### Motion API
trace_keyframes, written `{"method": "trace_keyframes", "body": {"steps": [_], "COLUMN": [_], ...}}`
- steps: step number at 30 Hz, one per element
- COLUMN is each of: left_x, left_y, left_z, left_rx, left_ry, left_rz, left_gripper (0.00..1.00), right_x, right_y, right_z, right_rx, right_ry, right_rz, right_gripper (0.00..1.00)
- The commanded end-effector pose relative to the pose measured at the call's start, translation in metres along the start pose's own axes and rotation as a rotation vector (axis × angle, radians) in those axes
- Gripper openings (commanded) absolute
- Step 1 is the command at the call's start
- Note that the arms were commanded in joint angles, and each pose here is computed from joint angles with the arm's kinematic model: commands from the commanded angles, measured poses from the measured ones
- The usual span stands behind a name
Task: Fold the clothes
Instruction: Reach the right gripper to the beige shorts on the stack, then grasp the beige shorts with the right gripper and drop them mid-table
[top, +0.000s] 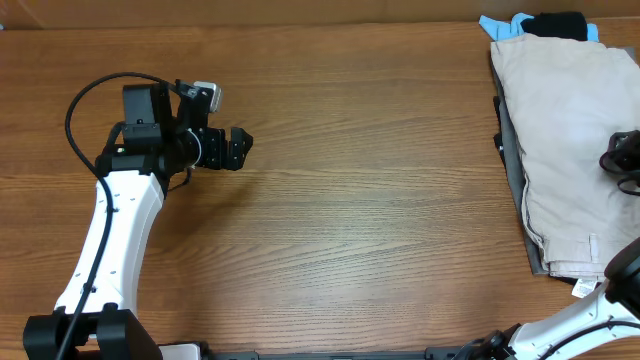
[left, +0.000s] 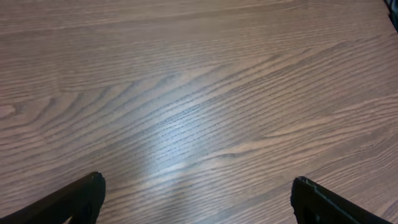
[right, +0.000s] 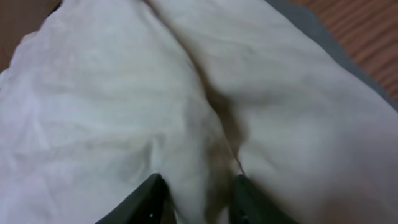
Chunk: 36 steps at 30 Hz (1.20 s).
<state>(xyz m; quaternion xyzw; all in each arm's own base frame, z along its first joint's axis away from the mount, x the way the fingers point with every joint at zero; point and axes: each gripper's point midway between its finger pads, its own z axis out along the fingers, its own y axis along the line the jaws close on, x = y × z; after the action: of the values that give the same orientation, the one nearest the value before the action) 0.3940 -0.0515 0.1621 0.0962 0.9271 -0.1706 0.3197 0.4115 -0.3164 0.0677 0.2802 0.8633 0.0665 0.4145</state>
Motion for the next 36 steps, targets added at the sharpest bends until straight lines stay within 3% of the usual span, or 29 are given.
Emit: {"method": "trace_keyframes", "body": {"steps": [1, 2, 4, 7, 12, 19, 21, 22, 26, 29, 32, 36], "left_x": [-0.012, -0.013, -0.017, -0.025, -0.041, -0.062, -0.066, -0.068, -0.069, -0.07, -0.071, -0.074], "left_y": [-0.001, -0.001, 0.0, 0.001, 0.002, 0.025, 0.028, 0.031, 0.041, 0.049, 0.059, 0.073], "left_z": [-0.003, -0.003, -0.003, -0.004, -0.007, -0.022, -0.026, -0.028, -0.032, -0.035, -0.04, -0.047], "left_rx": [-0.007, -0.008, -0.01, -0.016, -0.021, -0.142, -0.149, -0.154, -0.171, -0.185, -0.201, -0.227], "left_ry": [-0.031, -0.036, -0.051, -0.082, -0.142, -0.203, -0.214, -0.221, -0.233, -0.243, -0.256, -0.284], "left_rz": [0.02, 0.013, 0.009, 0.01, -0.012, -0.121, -0.123, -0.127, -0.14, -0.152, -0.164, -0.179], "left_gripper": [0.91, 0.83, 0.7, 0.42, 0.04, 0.04, 0.1, 0.17, 0.13, 0.17, 0.35, 0.5], "right_x": [-0.012, -0.012, -0.013, -0.022, -0.052, -0.058, -0.046, -0.031, 0.026, 0.074, 0.12, 0.193], "right_y": [-0.003, -0.003, -0.001, 0.011, 0.067, 0.198, 0.239, 0.272, 0.358, 0.415, 0.473, 0.541], "right_z": [-0.001, -0.001, -0.003, -0.012, -0.042, -0.096, -0.107, -0.113, -0.122, -0.126, -0.139, -0.163], "right_rx": [0.022, 0.023, 0.017, -0.016, -0.179, -0.405, -0.458, -0.505, -0.636, -0.678, -0.728, -0.814], "right_ry": [-0.023, -0.023, -0.023, -0.038, -0.076, -0.03, 0.004, 0.041, 0.179, 0.258, 0.287, 0.321], "right_rz": [-0.01, -0.002, 0.01, 0.039, 0.045, -0.053, -0.101, -0.138, -0.237, -0.309, -0.399, -0.528], "right_gripper": [0.21, 0.13, 0.09, 0.05, 0.04, 0.04, 0.04, 0.04, 0.04, 0.04, 0.04, 0.04]}}
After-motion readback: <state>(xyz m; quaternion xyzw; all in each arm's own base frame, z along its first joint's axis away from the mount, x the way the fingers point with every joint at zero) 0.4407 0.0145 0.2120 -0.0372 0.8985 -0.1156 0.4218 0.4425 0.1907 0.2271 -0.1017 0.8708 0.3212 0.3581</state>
